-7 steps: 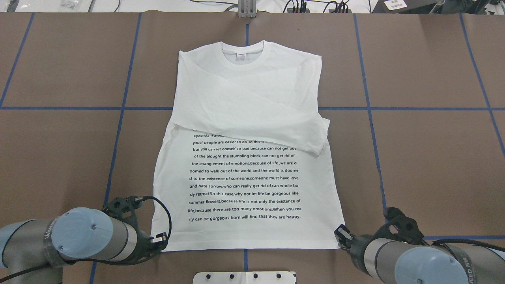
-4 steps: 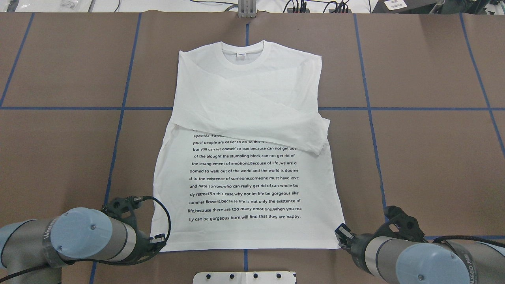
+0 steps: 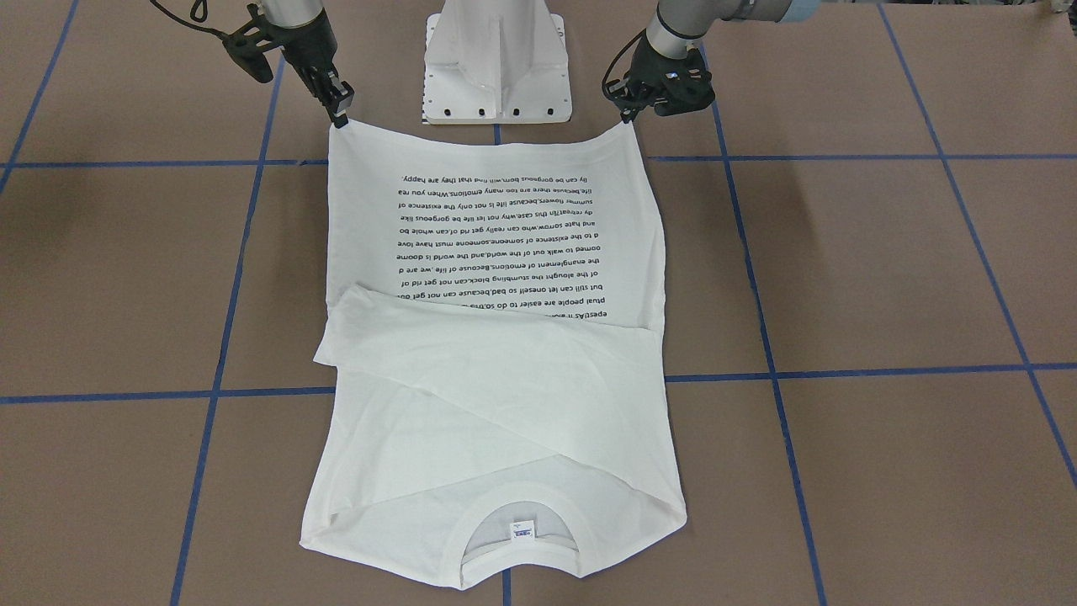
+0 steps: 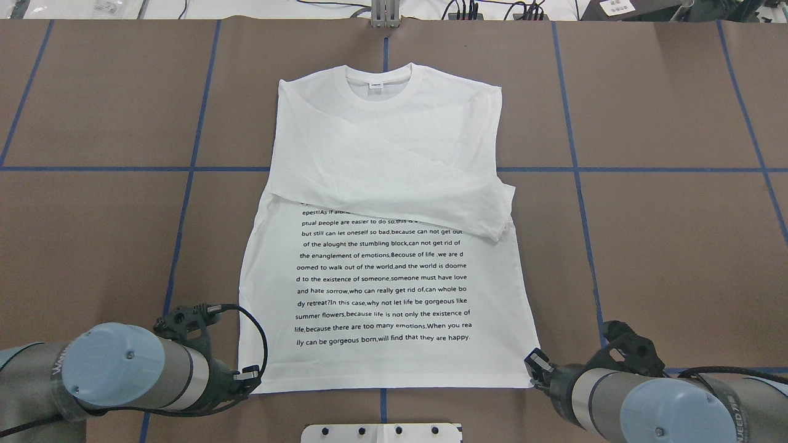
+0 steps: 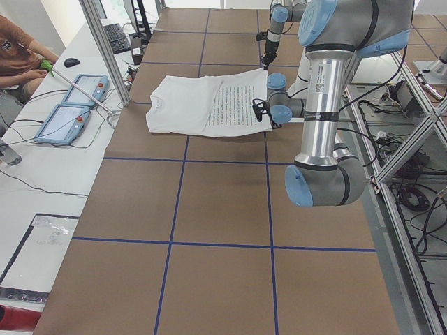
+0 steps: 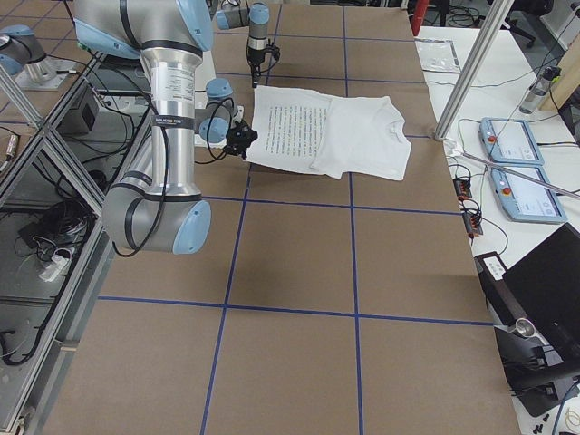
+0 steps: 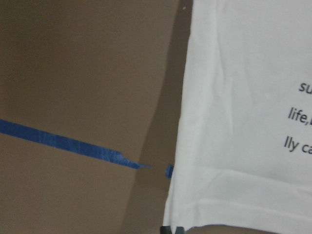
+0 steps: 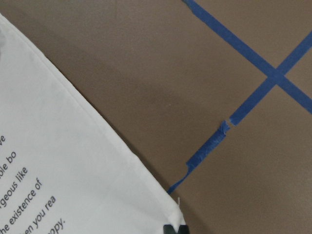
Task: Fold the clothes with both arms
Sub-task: 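Lift the hem and fold it toward the collar with both grippers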
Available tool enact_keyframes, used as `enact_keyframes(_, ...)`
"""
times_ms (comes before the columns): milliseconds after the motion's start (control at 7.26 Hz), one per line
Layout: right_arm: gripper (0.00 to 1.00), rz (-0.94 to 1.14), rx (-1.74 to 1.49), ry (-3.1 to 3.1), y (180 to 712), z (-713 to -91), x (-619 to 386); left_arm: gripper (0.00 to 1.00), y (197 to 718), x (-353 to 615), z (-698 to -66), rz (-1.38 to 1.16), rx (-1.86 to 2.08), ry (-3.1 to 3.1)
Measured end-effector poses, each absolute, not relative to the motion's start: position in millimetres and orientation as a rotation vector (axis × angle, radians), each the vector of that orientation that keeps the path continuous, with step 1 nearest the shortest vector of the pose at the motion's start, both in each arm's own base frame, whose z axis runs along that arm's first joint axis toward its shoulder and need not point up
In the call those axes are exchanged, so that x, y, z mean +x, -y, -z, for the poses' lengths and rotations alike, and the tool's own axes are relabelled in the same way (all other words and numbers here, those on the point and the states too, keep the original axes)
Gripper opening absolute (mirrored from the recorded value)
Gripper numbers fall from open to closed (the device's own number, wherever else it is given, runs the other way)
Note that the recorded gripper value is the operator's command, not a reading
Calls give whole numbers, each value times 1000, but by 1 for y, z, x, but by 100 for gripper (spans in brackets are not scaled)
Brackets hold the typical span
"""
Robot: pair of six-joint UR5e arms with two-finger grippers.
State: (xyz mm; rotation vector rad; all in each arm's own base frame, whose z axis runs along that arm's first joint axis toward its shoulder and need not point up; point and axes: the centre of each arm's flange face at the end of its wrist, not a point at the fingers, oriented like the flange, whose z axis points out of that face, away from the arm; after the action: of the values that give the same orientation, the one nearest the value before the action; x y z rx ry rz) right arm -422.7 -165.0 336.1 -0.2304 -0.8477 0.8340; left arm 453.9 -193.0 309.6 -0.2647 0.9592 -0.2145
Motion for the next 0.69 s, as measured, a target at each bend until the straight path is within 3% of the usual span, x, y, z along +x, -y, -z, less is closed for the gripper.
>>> enact_keyframes(413, 0, -801, -247, 849, 149, -331, -406, 0, 170, 426, -262, 181, -348, -1052)
enact_keyframes(688, 0, -834, -246, 883, 169, -307, -371, 0, 174, 403, -239, 187, -350, -1110)
